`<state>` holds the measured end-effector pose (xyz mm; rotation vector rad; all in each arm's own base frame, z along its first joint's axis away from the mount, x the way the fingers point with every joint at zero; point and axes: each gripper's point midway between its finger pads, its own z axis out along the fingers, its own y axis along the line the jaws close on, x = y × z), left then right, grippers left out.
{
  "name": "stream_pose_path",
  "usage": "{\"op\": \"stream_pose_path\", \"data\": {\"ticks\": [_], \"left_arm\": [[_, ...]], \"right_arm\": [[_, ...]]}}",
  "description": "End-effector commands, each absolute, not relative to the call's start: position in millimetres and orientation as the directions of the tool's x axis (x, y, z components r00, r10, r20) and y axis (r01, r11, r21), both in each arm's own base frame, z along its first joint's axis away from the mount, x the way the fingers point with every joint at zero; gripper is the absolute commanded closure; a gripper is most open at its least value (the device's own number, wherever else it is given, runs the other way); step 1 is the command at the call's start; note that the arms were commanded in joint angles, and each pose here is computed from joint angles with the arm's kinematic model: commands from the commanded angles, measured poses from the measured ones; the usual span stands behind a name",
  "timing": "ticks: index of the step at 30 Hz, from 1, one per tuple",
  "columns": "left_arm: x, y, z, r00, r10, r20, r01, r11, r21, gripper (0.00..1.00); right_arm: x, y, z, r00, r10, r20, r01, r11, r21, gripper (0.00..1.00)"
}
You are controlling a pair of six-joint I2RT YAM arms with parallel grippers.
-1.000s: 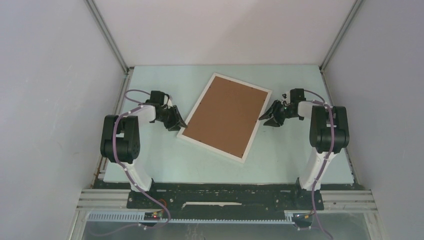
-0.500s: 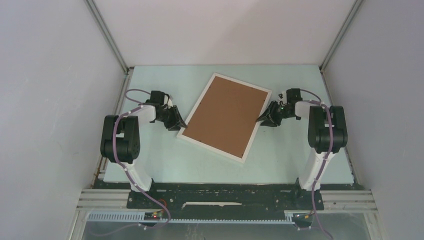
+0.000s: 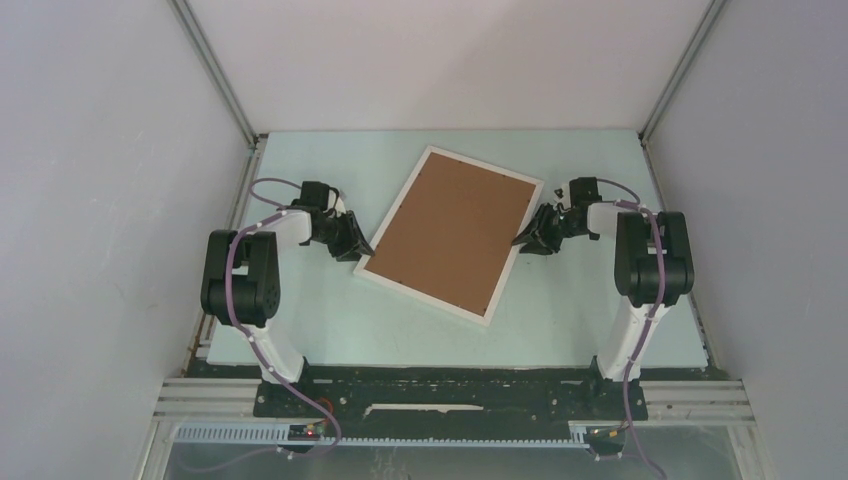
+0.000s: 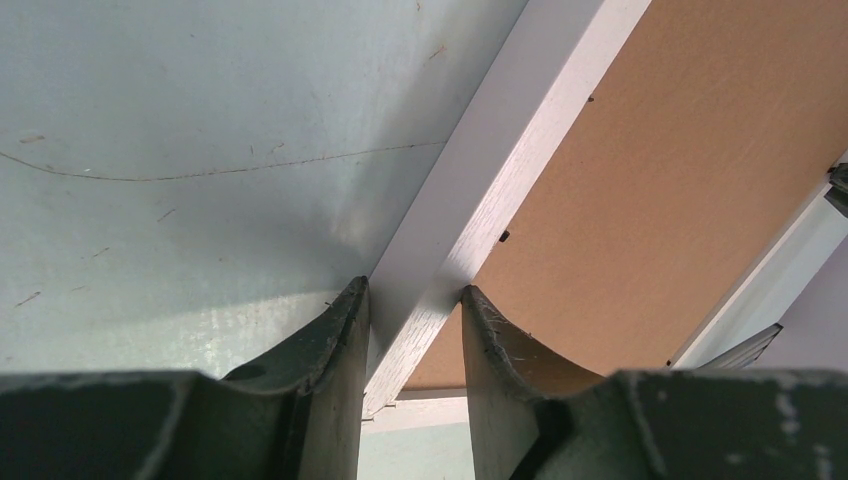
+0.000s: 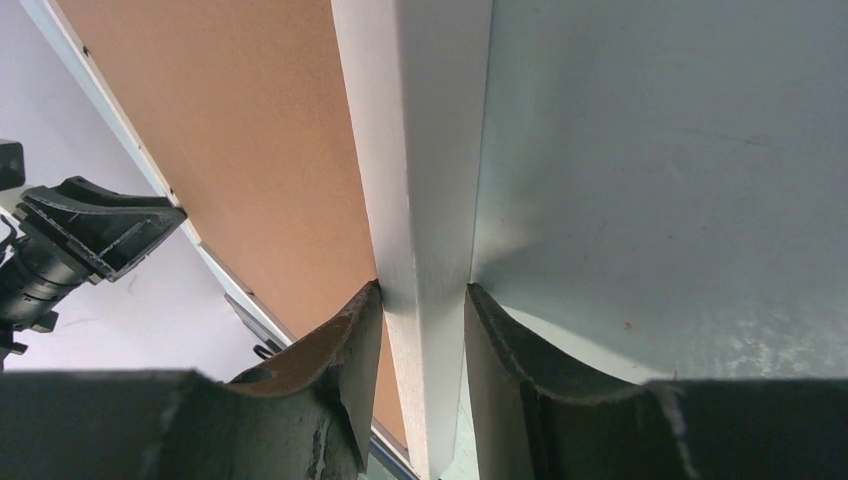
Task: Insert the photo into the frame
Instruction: Install the photo frame at the center of the board.
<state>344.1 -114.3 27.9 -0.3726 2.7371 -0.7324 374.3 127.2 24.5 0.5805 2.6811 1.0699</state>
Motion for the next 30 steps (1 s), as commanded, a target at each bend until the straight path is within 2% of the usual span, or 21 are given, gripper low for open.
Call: {"op": "stream_pose_path", "data": {"ticks": [1, 9, 15, 27, 30], "left_arm": [[330.0, -118.9, 33.3, -0.943, -0.283, -0.175, -0.16, 0.846, -0.509, 0.71], [330.4, -119.0, 34.0, -0.942, -0.284, -0.177, -0.159, 0.845, -0.51, 0.72], [329.9, -119.9, 36.3, -0.942, -0.282, -0.179, -0.154, 0.843, -0.515, 0.73], [329.2, -126.9, 44.7, -0.942, -0.277, -0.187, -0.135, 0.826, -0.547, 0.74], [329.6, -130.0, 48.3, -0.942, -0.274, -0.193, -0.125, 0.821, -0.558, 0.75]], "right_arm": [[372.0, 129.8, 25.2, -0.912, 0.403, -0.081, 0.255, 0.708, 0.659, 0.57], [372.6, 128.0, 20.2, -0.894, 0.442, -0.074, 0.311, 0.73, 0.608, 0.6], [370.5, 133.2, 7.2, -0.902, 0.432, -0.019, 0.368, 0.788, 0.494, 0.6], [356.8, 136.8, -4.9, -0.911, 0.411, -0.021, 0.391, 0.881, 0.265, 0.61], [355.8, 136.1, -5.6, -0.906, 0.423, -0.015, 0.406, 0.878, 0.252, 0.61]]}}
